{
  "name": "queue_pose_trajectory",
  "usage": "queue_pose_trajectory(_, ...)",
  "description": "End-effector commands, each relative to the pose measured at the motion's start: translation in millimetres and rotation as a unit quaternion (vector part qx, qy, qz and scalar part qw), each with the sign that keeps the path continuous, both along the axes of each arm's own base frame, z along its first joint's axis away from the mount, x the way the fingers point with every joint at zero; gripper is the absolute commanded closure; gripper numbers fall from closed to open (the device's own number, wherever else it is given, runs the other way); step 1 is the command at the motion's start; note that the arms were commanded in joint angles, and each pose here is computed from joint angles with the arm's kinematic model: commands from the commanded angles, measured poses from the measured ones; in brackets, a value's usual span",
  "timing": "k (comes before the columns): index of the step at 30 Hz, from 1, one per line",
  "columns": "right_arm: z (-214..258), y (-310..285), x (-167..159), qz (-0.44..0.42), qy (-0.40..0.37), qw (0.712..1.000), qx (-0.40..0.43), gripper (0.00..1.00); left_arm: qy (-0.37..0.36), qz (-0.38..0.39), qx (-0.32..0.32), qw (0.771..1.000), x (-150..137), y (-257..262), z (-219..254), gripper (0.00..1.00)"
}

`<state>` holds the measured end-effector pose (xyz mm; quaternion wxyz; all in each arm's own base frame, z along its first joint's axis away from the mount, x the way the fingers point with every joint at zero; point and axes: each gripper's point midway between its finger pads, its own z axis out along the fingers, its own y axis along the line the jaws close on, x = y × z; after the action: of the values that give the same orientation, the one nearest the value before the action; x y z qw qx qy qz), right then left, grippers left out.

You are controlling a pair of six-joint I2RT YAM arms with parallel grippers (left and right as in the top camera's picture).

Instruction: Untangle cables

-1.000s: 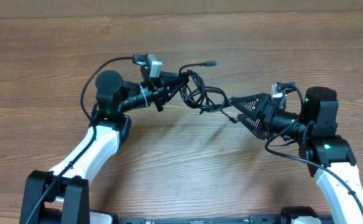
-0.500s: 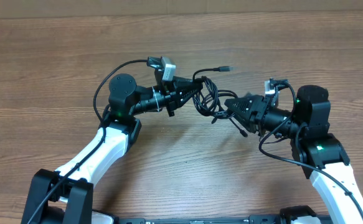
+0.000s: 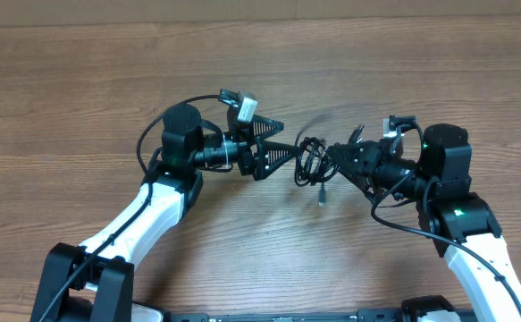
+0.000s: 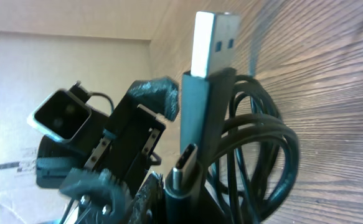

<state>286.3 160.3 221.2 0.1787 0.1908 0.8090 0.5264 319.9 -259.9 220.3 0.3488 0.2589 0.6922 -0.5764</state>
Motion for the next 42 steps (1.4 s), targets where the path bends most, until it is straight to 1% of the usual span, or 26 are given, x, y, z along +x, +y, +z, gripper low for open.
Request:
queue_pose_trajectory(1, 8, -5, 5, -0.017, -0.017, 1.000, -0.012, 0.89, -0.047, -0.124, -0.026, 0.991, -40, -4, 18, 0.00)
queue_pose_trajectory(2, 8, -5, 5, -0.017, -0.017, 1.000, -0.012, 0.89, -0.080, -0.171, -0.036, 0.981, -56, -2, 23, 0.00)
queue_pose_trajectory(3, 8, -5, 5, -0.018, -0.017, 1.000, -0.012, 0.89, -0.095, -0.197, -0.041, 0.975, -65, -1, 24, 0.00)
queue_pose_trajectory(4, 8, -5, 5, -0.017, -0.017, 1.000, -0.012, 0.89, -0.115, -0.235, -0.050, 0.964, -78, 2, 26, 0.00)
queue_pose_trajectory(5, 8, -5, 5, -0.017, -0.017, 1.000, -0.012, 0.89, -0.126, -0.255, -0.055, 0.957, -85, 4, 27, 0.00)
queue_pose_trajectory(7, 8, -5, 5, -0.017, -0.016, 1.000, -0.012, 0.89, -0.124, -0.254, -0.055, 0.958, -85, 4, 26, 0.00)
queue_pose_trajectory(10, 10, -3, 3, -0.010, -0.014, 1.000, -0.005, 0.89, -0.156, -0.257, -0.057, 0.952, -86, 3, 26, 0.00)
queue_pose_trajectory(11, 13, 0, 1, 0.000, -0.019, 1.000, 0.002, 0.89, -0.177, -0.259, -0.058, 0.948, -89, -2, 26, 0.00)
queue_pose_trajectory(15, 21, 6, -3, 0.022, -0.032, 0.999, 0.018, 0.89, -0.178, -0.243, -0.050, 0.952, -89, -20, 24, 0.00)
queue_pose_trajectory(20, 31, 13, -9, 0.053, -0.048, 0.997, 0.037, 0.88, -0.153, -0.224, -0.029, 0.962, -86, -28, 7, 0.00)
queue_pose_trajectory(22, 32, 13, -9, 0.055, -0.048, 0.997, 0.038, 0.88, -0.149, -0.224, -0.026, 0.963, -87, -27, 4, 0.00)
queue_pose_trajectory(25, 33, 14, -10, 0.058, -0.050, 0.996, 0.040, 0.88, -0.146, -0.201, -0.011, 0.969, -80, -33, -1, 0.00)
queue_pose_trajectory(29, 33, 14, -10, 0.058, -0.050, 0.996, 0.040, 0.87, -0.147, -0.191, 0.010, 0.971, -89, -58, -8, 0.00)
queue_pose_trajectory(34, 33, 14, -10, 0.058, -0.051, 0.996, 0.039, 0.84, -0.150, -0.170, 0.023, 0.974, -83, -63, -12, 0.01)
queue_pose_trajectory(35, 33, 14, -10, 0.059, -0.053, 0.996, 0.038, 0.83, -0.149, -0.170, 0.023, 0.974, -83, -63, -12, 0.12)
queue_pose_trajectory(36, 33, 14, -10, 0.059, -0.053, 0.996, 0.038, 0.83, -0.149, -0.170, 0.023, 0.974, -83, -63, -12, 0.31)
queue_pose_trajectory(37, 33, 14, -10, 0.059, -0.053, 0.996, 0.038, 0.83, -0.149, -0.170, 0.023, 0.974, -83, -63, -12, 0.39)
queue_pose_trajectory(38, 33, 14, -10, 0.059, -0.053, 0.996, 0.038, 0.83, -0.149, -0.170, 0.023, 0.974, -83, -63, -12, 0.44)
queue_pose_trajectory(40, 33, 14, -10, 0.059, -0.053, 0.996, 0.038, 0.83, -0.149, -0.170, 0.023, 0.974, -83, -63, -12, 0.39)
queue_pose_trajectory(42, 33, 14, -10, 0.062, -0.061, 0.996, 0.033, 0.83, -0.144, -0.172, 0.024, 0.974, -84, -62, -13, 0.39)
